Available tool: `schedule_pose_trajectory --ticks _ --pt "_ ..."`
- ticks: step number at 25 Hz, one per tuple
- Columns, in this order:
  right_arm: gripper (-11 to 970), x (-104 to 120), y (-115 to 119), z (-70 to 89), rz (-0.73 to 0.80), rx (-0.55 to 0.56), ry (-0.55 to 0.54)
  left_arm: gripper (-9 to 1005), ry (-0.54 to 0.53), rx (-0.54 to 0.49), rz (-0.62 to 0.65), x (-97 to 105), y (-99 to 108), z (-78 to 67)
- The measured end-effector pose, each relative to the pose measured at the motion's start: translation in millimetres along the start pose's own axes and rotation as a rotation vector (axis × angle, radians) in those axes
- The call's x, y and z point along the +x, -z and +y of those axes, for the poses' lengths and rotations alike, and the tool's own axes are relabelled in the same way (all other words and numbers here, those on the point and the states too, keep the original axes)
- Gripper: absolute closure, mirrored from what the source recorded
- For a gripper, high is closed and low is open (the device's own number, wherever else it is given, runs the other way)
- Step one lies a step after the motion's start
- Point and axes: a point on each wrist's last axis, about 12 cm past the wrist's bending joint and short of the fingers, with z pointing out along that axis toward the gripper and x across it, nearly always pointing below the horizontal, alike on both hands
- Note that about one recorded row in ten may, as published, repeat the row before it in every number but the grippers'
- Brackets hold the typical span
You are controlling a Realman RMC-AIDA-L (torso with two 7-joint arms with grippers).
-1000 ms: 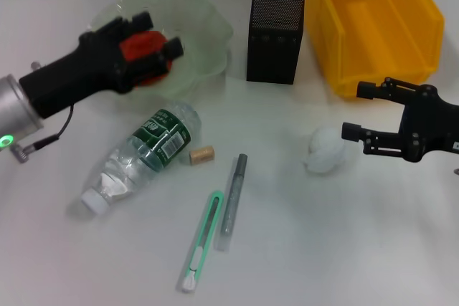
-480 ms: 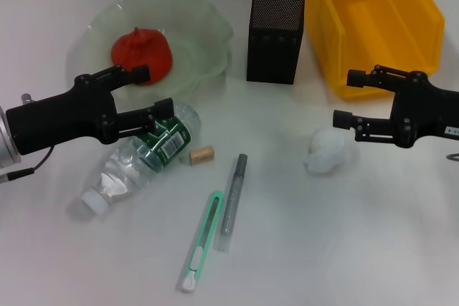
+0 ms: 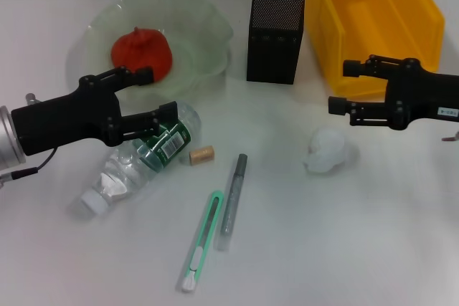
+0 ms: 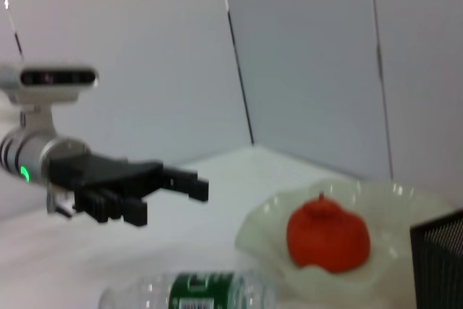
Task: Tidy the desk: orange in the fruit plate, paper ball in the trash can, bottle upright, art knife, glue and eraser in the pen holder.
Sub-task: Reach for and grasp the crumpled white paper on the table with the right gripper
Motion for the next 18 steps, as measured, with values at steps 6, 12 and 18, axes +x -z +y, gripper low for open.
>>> schedule_pose_trajectory --ticks 6,12,18 --pt "140 -8 -16 -11.0 0.168 -0.026 0.001 157 -0.018 0.001 0.03 1 -7 0.6" --pt "141 -10 -32 -15.4 0.316 -0.05 0.018 159 -0.019 -0.004 0.039 2 -9 1.2" --pt "141 -7 -47 -14.9 0.385 -0.049 0.056 162 -0.02 -0.021 0.046 2 -7 4.2"
